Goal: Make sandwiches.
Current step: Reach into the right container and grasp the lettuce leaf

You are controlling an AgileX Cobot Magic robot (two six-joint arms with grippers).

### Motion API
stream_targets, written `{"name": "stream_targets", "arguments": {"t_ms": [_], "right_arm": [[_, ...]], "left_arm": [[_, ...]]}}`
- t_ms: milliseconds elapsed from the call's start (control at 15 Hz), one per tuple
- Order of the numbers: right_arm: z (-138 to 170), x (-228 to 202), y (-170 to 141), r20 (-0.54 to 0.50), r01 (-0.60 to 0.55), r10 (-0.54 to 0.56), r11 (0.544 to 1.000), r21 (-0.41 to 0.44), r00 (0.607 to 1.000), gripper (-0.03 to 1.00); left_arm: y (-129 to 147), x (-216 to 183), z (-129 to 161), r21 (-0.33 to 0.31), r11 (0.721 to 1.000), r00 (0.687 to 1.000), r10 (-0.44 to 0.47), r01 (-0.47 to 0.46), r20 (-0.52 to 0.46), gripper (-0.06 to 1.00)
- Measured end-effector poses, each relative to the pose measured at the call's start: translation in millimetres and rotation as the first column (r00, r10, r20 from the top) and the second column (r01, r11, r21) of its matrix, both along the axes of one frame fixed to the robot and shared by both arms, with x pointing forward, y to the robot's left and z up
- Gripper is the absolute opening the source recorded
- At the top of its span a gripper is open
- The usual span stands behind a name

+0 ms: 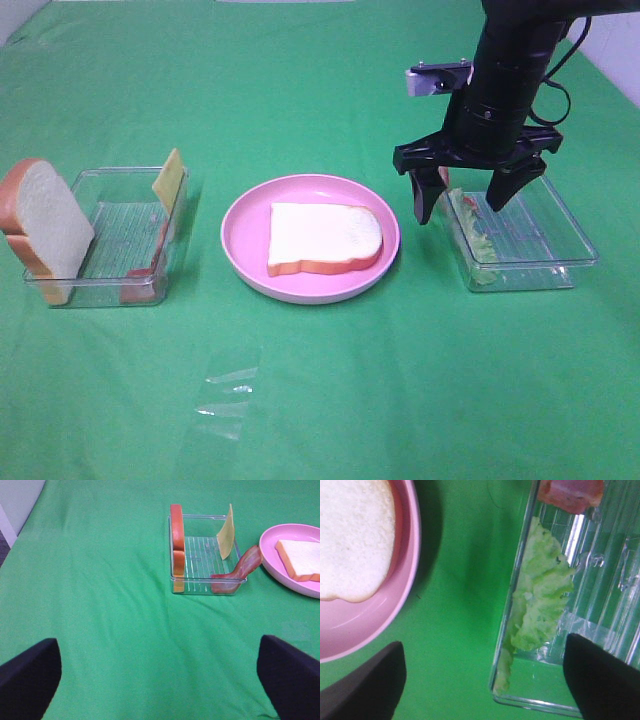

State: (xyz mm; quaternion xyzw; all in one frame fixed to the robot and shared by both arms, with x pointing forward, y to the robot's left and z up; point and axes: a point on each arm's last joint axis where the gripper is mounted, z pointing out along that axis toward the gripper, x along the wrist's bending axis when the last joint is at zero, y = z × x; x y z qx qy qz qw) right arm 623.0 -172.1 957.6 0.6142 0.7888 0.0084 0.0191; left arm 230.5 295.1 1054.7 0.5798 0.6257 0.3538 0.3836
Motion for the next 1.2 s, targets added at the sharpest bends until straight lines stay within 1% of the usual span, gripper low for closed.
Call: {"name": "stream_targets", "arguments": {"t_ms": [133,467,667,800,1067,1200], "right_arm": [[-6.5,1.8,0.6,-0.005,0.0,0.0,1.0,-0.001,1.0,0.81],[-14.2,2.9,1.0,-0.021,0.0,0.0,1.0,-0.007,1.0,0.72],[-15.0,2.9,1.0,-0.023,0.0,0.0,1.0,-0.007,1.0,0.62],[-15.0,2.9,0.9,-0.023,-0.001,0.001,1.0,-0.009,1.0,0.6],[-15.0,2.8,0.3,-0.024,-0.004,0.003,1.0,-0.016,1.0,0.6],[-15.0,3.4,-1.3,-0.018,-0.013,0.012,0.999,-0.033,1.0,0.57]], "left_arm": [[0.0,0.0,0.0,0.0,1.0,1.0,0.0,0.0,0.0,0.98],[0.0,0.0,0.0,0.0,1.0,1.0,0.0,0.0,0.0,0.98],[0.0,0.0,0.0,0.0,1.0,1.0,0.0,0.0,0.0,0.98],[0.0,0.0,0.0,0.0,1.0,1.0,0.0,0.0,0.0,0.98],[0.0,0.0,0.0,0.0,1.0,1.0,0.0,0.0,0.0,0.98],[0.0,0.0,0.0,0.0,1.0,1.0,0.0,0.0,0.0,0.98]]}}
